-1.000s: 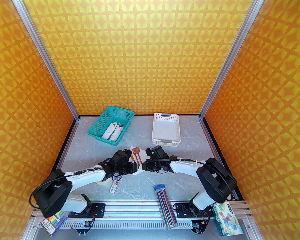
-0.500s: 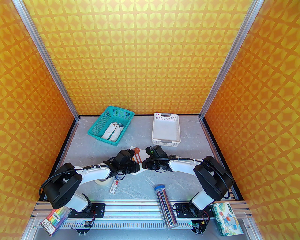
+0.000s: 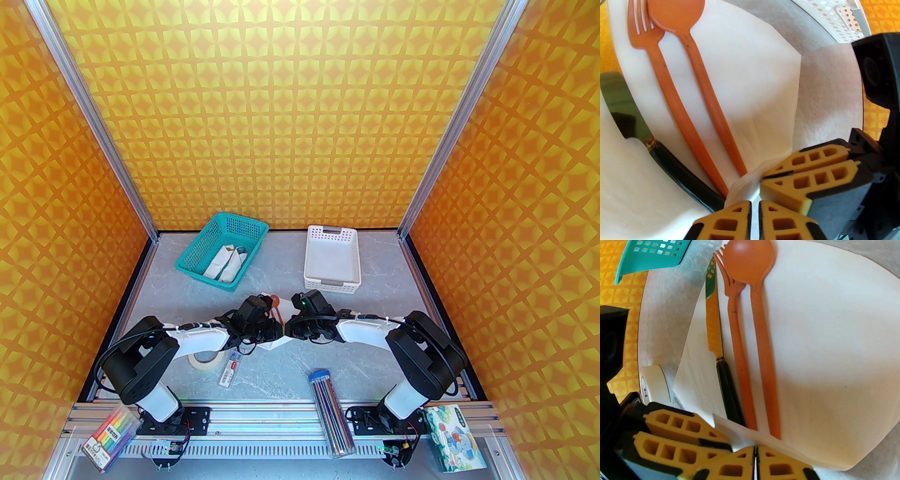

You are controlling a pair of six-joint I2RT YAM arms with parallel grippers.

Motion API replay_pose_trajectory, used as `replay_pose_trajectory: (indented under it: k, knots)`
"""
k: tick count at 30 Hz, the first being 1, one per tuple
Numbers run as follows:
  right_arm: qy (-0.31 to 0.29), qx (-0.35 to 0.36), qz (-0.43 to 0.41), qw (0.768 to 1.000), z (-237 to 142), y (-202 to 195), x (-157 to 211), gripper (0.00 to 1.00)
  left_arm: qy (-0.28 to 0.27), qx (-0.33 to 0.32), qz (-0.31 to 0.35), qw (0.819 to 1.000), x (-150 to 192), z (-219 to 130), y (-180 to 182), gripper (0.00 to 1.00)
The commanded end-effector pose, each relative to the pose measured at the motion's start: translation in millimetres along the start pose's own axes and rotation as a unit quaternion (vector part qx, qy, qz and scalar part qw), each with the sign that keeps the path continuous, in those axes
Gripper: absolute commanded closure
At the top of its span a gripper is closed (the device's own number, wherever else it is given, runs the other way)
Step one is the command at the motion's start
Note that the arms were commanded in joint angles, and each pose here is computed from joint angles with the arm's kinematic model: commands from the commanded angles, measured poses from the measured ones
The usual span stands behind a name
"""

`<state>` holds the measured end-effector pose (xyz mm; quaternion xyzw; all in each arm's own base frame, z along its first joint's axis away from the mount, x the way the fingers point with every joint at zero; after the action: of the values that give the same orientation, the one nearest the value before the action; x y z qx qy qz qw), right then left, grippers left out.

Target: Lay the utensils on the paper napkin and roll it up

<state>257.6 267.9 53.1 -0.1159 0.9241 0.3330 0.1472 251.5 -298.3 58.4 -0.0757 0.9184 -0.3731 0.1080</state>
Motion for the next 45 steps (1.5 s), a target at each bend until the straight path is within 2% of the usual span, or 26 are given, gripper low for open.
replay_pose_trajectory:
  k: [1,7,15,18,26,34,45]
  knots:
    - [-0.018,-0.003,-0.012,1.0,-6,8,-11,0.89,-0.016,-0.002,0.002,1.0,-12,1,-4,0.86]
    - [-0.033,0.009,-0.018,0.999,-27,4,-23,0.8,-0.02,-0.008,0.0,1.0,-16,2,1,0.86]
    - [-0.019,0.15,-0.045,0.987,-58,-43,-31,0.66,-0.021,-0.008,-0.004,1.0,-16,3,4,0.86]
    - [-0.024,0.177,-0.046,0.983,-61,-55,-37,0.6,-0.02,-0.01,-0.005,1.0,-16,4,4,0.86]
    - [-0.024,0.208,-0.049,0.977,-46,-70,-54,0.47,-0.018,-0.012,-0.006,1.0,-15,5,5,0.86]
    - [-0.022,0.212,-0.055,0.976,-32,-74,-68,0.39,-0.018,-0.012,-0.007,1.0,-16,6,5,0.86]
    - [-0.006,0.213,-0.046,0.976,-15,-83,-66,0.36,-0.017,-0.013,-0.009,1.0,-14,6,6,0.86]
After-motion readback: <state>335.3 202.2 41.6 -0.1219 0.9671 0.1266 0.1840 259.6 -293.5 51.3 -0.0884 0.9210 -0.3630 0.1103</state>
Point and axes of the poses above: each hand's point on the last joint's axis, 136 mm out from that joint toward the fingers, its own z axis out along the fingers, its own y axis along the line the jaws close on, x = y × z, the point moved 2 cm from there along -z, back along the fingers, and after that the axes turned 10 degrees about -z, right-handed, at the moved point
